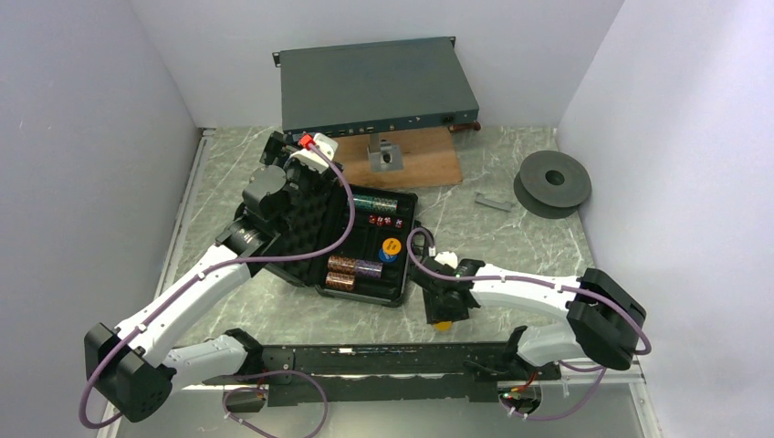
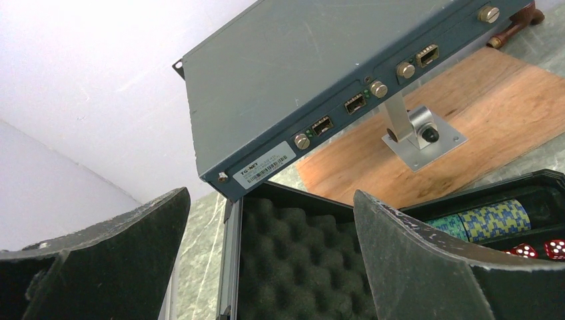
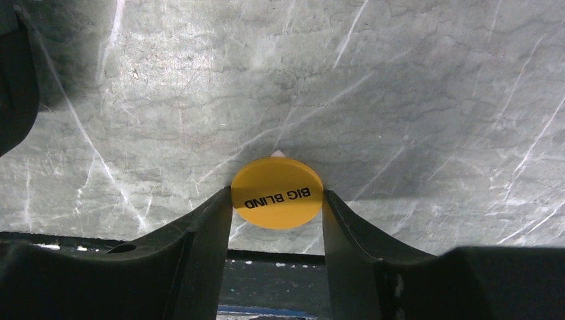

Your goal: Pack up texas hold em set

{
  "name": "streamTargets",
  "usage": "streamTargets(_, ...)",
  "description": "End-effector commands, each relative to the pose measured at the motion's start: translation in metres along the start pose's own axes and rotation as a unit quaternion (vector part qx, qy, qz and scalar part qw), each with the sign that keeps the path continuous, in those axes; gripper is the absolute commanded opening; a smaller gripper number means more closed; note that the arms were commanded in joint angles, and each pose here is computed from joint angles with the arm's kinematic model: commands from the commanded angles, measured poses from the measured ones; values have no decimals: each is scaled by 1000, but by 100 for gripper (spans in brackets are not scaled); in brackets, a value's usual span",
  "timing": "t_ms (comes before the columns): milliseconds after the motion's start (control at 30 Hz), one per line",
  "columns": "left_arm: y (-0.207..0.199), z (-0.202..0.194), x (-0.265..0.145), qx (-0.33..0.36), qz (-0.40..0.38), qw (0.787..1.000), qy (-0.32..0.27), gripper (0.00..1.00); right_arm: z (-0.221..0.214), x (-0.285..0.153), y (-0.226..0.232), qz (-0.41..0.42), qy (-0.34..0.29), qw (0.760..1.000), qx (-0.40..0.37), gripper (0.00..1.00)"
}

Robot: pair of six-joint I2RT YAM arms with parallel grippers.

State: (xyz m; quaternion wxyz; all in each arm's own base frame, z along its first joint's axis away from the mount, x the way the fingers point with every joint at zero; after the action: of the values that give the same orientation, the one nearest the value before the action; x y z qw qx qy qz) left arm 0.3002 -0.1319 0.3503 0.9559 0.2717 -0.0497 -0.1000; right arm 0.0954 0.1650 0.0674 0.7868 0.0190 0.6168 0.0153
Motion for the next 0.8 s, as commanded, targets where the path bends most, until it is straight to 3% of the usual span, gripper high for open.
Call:
streamTargets(0,4,7,0,-21,7,1000,-19,100,-14,4,-2,-5,35,999,-5,41)
streamTargets(767,5,8,-2,-19,10,999,-24,100,31,-42,19,-13,-39,999,-24,39)
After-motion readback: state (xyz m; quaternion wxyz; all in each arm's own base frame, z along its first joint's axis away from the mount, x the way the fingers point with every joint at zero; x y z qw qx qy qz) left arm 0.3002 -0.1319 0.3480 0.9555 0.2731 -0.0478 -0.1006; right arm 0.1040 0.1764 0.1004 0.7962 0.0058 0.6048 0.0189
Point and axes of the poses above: each gripper's point midway between its finger pads, its own x axis out along the fingers, its own y axis along the line the jaws close on, z = x × y, the point moved 6 cm from there along -x, back along the fingers, and after that the axes turned 6 degrees about x, right-handed, at the moved point
